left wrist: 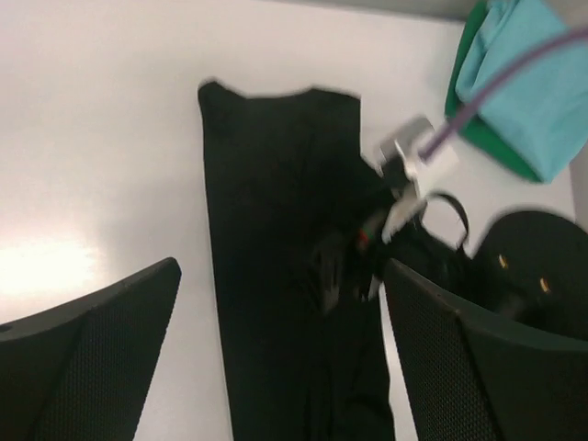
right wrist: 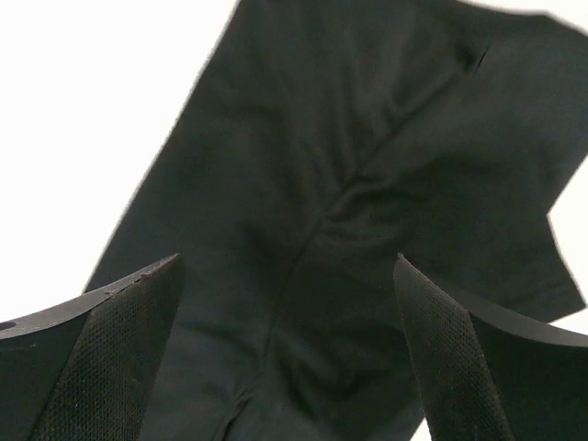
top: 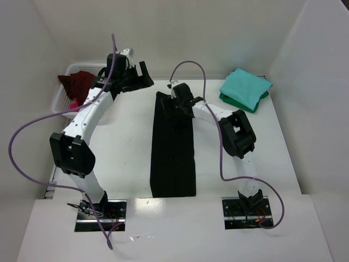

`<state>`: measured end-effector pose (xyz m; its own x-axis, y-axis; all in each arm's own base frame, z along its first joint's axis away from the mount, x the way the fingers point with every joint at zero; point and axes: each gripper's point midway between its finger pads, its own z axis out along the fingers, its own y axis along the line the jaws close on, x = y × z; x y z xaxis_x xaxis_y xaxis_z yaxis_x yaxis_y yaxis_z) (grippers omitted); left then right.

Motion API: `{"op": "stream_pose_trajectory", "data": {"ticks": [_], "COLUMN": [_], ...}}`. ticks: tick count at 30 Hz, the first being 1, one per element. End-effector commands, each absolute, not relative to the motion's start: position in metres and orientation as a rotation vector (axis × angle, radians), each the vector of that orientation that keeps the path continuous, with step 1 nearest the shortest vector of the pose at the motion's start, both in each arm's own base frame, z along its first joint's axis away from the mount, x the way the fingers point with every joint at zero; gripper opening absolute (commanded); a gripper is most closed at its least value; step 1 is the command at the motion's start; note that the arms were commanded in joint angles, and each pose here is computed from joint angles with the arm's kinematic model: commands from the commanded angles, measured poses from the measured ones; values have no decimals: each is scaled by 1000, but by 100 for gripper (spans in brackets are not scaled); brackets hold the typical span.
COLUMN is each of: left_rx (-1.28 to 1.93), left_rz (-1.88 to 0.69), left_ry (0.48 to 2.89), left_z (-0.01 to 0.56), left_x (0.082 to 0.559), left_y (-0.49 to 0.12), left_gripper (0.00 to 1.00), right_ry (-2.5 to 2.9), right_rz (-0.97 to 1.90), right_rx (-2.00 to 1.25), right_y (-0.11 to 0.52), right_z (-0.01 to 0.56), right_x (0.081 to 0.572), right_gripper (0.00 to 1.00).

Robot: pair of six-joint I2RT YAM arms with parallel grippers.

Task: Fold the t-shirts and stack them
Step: Rotate the tshirt 90 degrees

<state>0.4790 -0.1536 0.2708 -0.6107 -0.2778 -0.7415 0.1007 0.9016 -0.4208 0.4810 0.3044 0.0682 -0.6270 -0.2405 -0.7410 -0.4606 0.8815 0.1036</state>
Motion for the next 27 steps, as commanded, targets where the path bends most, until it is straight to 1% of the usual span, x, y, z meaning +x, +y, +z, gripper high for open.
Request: {"op": "stream_pose_trajectory", "data": {"ticks": [1,4,10,13,14,18,20,21,22,24,27], "left_rx": [-119,-122,-102,-103,-103,-109,-100,-102,-103,-99,-97], "left_rz": [-522,-518,-561,-564,-564,-558,-552,-550,-548,-542,-539], "left_ry": [2255,2272,2298,2322,2323,2355,2362,2370,2380,2395,2404], "left_z": [237,233,228,222,222,219,218,218,216,215,212], "left_x": [452,435,404,389,386,380,379,379,378,378,378], "left_y": [-149,-146,-146,-144,-143,-141,-141,-141,-141,-140,-140], "left_gripper": [99,99,99,99,99,99,99,99,99,99,99], "right_ry": [2307,2336,2412,2438,2431,2462,2439,2466,2456,2468,2444], "right_rz": [340,348,322,292,283,266,271,259,261,283,288], "right_rx": [-366,-299,-298,-318,-312,-305,-313,-316,-300,-280,-235], "right_y": [298,296,299,303,304,303,308,305,302,298,289], "right_z": [68,62,38,23,28,12,20,10,17,9,14], "right_x": [502,512,517,529,535,545,554,551,559,566,581], "right_gripper": [100,100,100,100,100,100,100,100,100,100,100]}}
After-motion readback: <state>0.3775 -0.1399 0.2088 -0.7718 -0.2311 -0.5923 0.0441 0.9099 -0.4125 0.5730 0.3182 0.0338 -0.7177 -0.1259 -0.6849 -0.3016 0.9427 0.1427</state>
